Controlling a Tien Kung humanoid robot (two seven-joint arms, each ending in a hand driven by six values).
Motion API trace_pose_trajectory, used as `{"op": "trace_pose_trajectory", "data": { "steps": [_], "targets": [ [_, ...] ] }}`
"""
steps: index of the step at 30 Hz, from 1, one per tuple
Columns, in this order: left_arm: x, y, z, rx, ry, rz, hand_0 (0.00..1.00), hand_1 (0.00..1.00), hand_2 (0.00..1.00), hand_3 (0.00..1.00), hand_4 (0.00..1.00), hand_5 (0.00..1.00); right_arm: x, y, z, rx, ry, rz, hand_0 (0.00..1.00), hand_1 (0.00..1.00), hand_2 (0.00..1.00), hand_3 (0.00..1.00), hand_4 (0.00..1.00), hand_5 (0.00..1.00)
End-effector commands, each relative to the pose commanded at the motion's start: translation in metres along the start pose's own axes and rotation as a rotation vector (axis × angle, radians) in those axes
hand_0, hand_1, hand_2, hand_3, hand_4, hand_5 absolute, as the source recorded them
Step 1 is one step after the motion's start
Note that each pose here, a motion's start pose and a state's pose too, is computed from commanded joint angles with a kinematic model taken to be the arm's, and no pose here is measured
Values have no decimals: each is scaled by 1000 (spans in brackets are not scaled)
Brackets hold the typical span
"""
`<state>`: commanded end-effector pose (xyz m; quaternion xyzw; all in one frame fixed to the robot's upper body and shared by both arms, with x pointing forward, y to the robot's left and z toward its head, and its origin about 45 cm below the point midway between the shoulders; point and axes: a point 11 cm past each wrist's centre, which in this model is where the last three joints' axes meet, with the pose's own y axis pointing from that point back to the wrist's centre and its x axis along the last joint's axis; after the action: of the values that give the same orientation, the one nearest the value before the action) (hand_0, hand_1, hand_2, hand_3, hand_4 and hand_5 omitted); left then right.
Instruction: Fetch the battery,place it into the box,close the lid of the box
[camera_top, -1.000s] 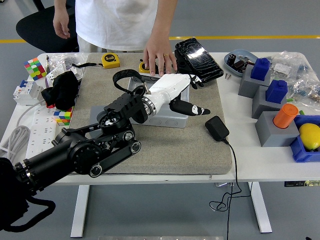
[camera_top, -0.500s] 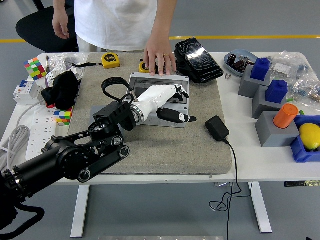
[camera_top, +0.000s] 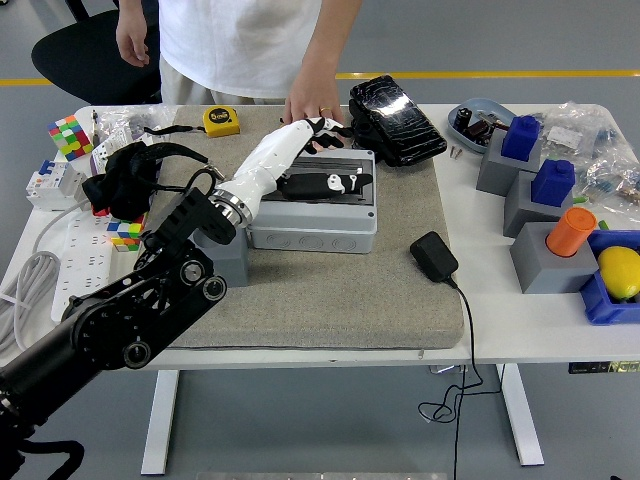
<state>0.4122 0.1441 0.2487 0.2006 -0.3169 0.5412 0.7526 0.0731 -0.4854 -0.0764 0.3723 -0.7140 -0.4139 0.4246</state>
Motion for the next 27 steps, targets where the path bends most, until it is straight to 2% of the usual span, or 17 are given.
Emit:
{"op": "trace_pose_trajectory", "data": {
  "steps": [4,9,13,16,21,27],
  "targets": [
    [25,13,-26,63,70,103,588,702,683,725,998,622,0,0,0,0,-2,1,577,626,654,555,962,480],
    [52,39,-66,157,141,235,588,702,683,725,998,622,1,0,-1,2,-4,2,577,626,654,555,962,480],
    [72,62,-99,241,173,317,593,703,682,723,998,611,2,0,-1,0,-3,4,577,626,654,555,962,481],
    [84,75,-118,296,187,345,596,702,683,724,998,619,5,0,-2,-2,-4,8,577,626,654,554,960,482],
    [99,90,-134,333,252,392,596,702,683,724,998,619,7,0,-6,2,-7,14,577,626,654,554,960,482],
    [109,98,-143,349,374,435,597,699,681,723,998,605,7,0,-7,5,-7,14,577,626,654,554,961,481]
  ]
}}
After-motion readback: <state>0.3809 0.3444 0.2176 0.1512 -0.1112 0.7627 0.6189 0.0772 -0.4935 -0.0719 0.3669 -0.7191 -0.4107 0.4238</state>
